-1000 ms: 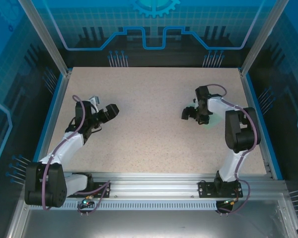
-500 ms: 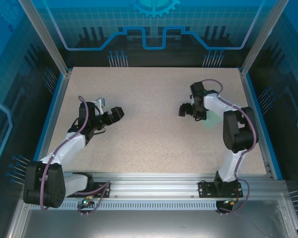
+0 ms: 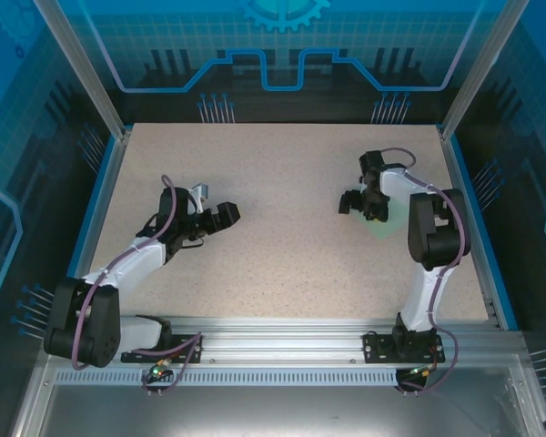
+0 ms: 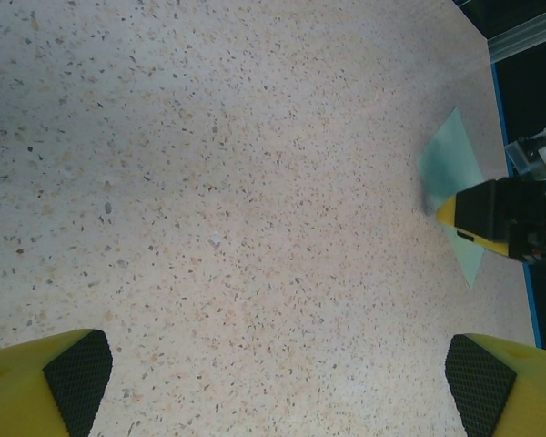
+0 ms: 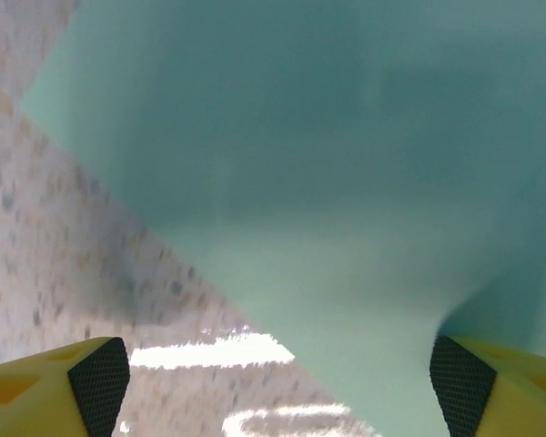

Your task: Fold a paper plane with a square sheet of paper (pick it up from the middle)

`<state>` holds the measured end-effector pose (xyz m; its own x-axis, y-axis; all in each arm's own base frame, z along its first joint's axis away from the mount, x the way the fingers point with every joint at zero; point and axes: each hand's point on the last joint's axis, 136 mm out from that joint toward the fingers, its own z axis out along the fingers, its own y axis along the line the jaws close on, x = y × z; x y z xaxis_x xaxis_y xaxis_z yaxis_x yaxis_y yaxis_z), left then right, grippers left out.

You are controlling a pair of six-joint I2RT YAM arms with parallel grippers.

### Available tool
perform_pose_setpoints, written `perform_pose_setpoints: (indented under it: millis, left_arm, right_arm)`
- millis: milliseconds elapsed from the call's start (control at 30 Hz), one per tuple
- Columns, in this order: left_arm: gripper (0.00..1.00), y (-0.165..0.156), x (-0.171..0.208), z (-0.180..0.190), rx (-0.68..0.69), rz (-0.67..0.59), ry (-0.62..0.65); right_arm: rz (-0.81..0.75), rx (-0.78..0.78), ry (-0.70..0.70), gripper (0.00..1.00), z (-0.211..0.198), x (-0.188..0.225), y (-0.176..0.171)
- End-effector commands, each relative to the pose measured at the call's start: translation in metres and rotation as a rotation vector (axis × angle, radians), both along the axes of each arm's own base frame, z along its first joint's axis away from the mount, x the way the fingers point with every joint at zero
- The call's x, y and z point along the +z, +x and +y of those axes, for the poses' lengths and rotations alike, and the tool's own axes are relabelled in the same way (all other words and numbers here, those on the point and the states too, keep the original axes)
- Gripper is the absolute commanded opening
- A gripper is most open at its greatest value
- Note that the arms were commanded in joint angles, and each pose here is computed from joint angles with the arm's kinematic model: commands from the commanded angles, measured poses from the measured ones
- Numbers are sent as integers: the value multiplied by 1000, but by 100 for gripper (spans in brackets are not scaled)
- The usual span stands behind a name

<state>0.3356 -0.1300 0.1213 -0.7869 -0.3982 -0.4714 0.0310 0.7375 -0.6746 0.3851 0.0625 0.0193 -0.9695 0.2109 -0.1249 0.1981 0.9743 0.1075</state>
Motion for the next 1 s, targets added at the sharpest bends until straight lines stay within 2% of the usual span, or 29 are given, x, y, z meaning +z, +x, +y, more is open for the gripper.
perform_pose_setpoints:
  millis: [0, 233, 300, 400, 567, 800, 967]
  left_arm:
    - [99, 5, 11, -5, -31, -28, 5]
    - [98, 6, 10, -5, -33, -26, 12]
    - [99, 5, 10, -5, -39, -27, 13]
    - [99, 4, 12, -7, -59, -33, 18]
    - [98, 5, 12, -9, -76, -38, 15]
    - [99, 8, 10, -13, -85, -30, 1]
    - [99, 9, 10, -13, -86, -27, 3]
  right_arm:
    - [78, 44, 59, 90, 27, 10, -35]
    - [89, 95, 162, 84, 85, 4, -49]
    - [40, 99, 107, 84, 81, 15, -40]
    - [-12, 21, 10, 86, 38, 29, -17]
    - [0, -102, 53, 85, -6, 18, 1]
    - [87, -134, 19, 84, -14, -4, -12]
    - [153, -70, 16, 81, 12, -14, -35]
